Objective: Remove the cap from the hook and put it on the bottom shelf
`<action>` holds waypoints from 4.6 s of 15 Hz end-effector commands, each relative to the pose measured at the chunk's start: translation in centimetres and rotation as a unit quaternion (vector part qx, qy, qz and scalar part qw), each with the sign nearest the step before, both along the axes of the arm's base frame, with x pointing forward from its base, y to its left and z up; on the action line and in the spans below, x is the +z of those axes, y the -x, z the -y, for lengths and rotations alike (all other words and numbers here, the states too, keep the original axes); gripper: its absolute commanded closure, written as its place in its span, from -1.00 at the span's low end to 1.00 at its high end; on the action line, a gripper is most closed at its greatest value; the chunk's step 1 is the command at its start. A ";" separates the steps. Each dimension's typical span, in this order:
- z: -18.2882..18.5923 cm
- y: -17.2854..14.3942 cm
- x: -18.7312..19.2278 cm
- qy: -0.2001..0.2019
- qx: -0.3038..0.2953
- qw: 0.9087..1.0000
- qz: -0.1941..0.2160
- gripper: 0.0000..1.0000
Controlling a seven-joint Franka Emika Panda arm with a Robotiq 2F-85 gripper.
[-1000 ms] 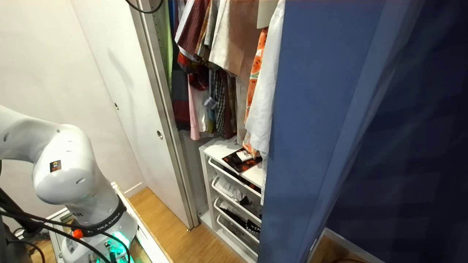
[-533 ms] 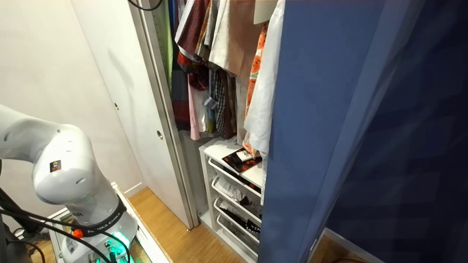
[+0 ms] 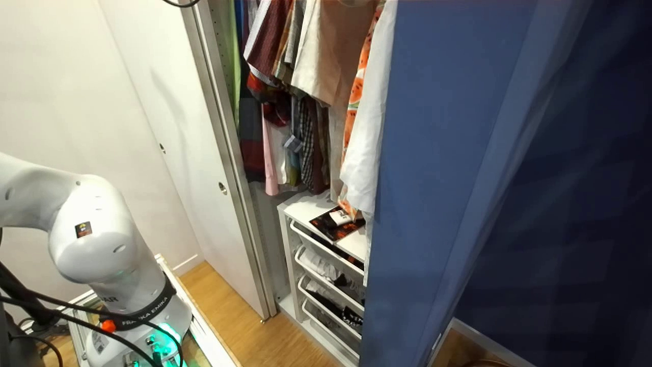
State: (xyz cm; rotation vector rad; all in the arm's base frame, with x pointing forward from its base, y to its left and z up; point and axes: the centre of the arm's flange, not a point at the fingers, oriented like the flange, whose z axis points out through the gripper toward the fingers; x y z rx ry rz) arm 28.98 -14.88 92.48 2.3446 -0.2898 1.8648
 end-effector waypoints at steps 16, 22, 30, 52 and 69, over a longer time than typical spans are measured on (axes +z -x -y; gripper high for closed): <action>-0.5 -5.0 -25.8 -0.052 0.118 0.932 -0.338 0.98; -0.6 -8.2 -34.3 -0.091 0.104 0.899 -0.416 0.94; -4.6 -14.8 -43.0 -0.123 0.143 0.869 -0.457 0.98; 2.6 -33.4 -63.8 -0.276 -0.014 0.818 -0.505 0.98; -13.1 -14.4 -53.6 -0.107 0.162 0.592 -0.782 -1.00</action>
